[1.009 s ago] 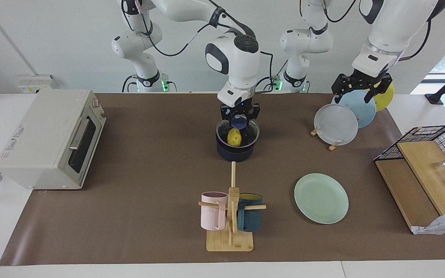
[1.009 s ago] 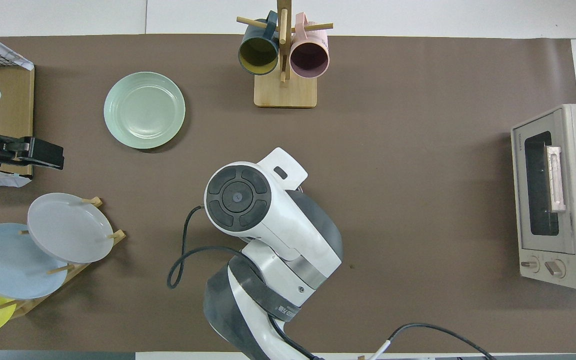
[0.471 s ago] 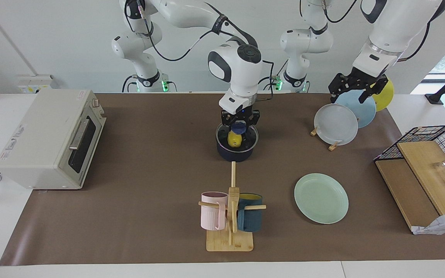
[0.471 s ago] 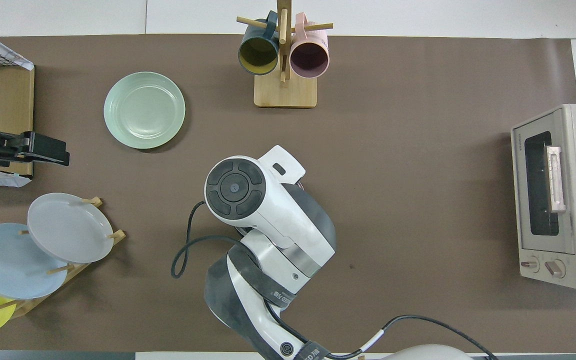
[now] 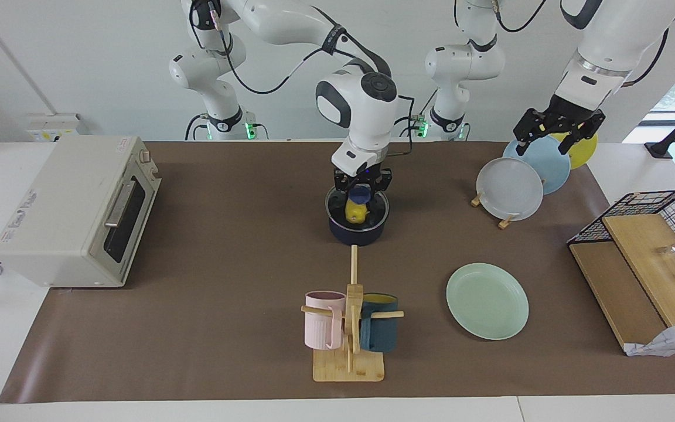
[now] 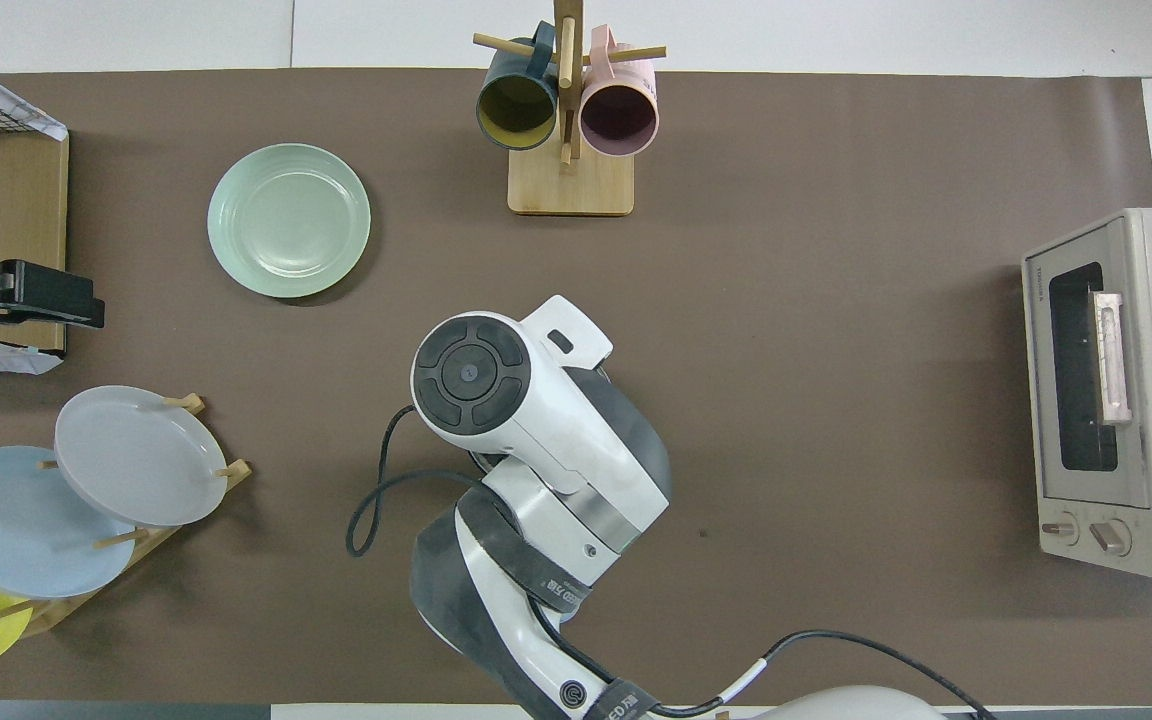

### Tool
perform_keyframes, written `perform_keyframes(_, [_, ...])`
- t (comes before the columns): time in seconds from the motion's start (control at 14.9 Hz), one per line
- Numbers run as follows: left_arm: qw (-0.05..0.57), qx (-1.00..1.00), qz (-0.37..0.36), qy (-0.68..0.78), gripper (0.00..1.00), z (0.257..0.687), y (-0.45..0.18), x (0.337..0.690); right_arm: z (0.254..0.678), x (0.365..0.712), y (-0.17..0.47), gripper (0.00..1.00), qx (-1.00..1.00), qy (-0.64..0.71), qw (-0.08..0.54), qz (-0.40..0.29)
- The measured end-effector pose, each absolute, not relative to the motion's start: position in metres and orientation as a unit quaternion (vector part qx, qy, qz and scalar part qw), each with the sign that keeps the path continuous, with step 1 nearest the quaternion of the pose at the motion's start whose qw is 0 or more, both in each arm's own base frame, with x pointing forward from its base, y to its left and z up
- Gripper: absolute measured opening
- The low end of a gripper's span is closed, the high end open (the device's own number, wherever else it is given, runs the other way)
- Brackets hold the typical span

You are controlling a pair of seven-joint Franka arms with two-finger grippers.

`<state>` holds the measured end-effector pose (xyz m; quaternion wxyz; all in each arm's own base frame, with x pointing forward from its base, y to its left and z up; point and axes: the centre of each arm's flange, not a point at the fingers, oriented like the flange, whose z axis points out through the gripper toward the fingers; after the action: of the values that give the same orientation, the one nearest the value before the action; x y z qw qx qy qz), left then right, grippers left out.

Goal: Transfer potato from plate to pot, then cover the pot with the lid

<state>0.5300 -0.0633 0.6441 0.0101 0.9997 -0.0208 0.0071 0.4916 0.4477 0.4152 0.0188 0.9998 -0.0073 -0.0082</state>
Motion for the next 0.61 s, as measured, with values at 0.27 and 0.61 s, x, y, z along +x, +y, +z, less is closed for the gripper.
perform_keyframes(0.27, [0.011, 1.0, 0.011, -0.024, 1.0, 0.6483, -0.0671, 0.5289, 0.4149, 0.4911, 0.448, 0.67, 1.0, -0.009, 0.016, -0.011])
perform_keyframes(0.61, [0.009, 1.0, -0.012, -0.024, 1.0, 0.6466, -0.0658, 0.5239, 0.4096, 0.4906, 0.4475, 0.67, 1.0, -0.009, 0.015, -0.01])
